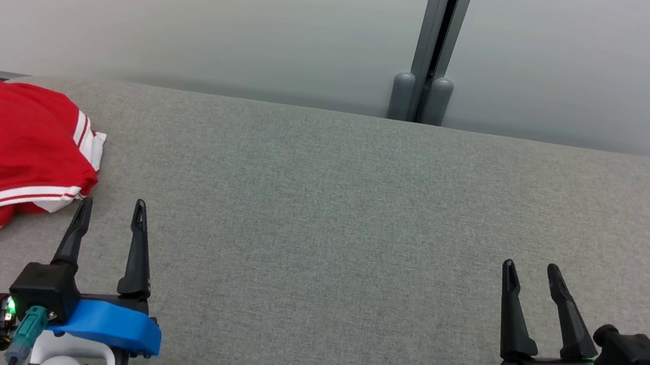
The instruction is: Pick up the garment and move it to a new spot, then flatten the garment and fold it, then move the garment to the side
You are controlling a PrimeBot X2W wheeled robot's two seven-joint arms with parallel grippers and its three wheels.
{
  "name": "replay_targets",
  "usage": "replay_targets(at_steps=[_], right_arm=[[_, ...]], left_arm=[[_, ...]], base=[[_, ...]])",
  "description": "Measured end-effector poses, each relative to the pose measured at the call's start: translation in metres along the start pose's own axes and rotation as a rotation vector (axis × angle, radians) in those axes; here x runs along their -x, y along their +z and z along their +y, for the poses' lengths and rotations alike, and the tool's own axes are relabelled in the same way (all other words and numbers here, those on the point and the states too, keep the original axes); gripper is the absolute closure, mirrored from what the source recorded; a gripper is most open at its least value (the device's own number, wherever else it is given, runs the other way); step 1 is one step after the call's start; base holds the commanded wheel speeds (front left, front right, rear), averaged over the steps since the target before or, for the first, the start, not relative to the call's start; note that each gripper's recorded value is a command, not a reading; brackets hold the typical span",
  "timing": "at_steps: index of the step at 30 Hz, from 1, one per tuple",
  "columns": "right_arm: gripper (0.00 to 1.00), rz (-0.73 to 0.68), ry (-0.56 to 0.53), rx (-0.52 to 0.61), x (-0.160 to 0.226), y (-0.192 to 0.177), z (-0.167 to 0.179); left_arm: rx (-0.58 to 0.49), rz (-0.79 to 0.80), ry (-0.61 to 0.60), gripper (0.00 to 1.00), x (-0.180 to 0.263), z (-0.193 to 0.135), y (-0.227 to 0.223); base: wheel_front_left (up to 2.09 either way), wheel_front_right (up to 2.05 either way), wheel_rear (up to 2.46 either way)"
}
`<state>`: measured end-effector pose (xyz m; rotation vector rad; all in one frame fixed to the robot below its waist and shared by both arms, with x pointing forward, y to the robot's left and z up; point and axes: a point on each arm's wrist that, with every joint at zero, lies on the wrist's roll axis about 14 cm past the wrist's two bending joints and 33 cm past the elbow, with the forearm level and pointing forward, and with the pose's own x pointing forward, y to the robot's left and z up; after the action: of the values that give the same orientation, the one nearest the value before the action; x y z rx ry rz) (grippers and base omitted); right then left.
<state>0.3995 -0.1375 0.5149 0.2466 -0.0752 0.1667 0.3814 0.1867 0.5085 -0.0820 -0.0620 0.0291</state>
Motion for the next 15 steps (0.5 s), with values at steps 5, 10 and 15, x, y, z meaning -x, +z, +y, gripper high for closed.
replay_targets(at_steps=[5,10,15], right_arm=[[0.0,-0.001,0.003,0.043,-0.0003,-0.0005,-0.0012],[0.0,0.002,0.005,0.079,-0.0002,-0.0017,-0.0027],[0.0,0.003,0.011,0.112,-0.0012,-0.0029,-0.0026]], left_arm=[[-0.04,-0.006,-0.009,0.0,0.0,-0.0013,-0.0001],[-0.074,-0.011,-0.015,0.0,-0.001,-0.0022,-0.0003],[-0.104,-0.004,-0.02,0.0,-0.0011,-0.0028,-0.0039]], base=[[0.0,0.0,0.0],[0.0,0.0,0.0],[0.0,0.0,0.0]])
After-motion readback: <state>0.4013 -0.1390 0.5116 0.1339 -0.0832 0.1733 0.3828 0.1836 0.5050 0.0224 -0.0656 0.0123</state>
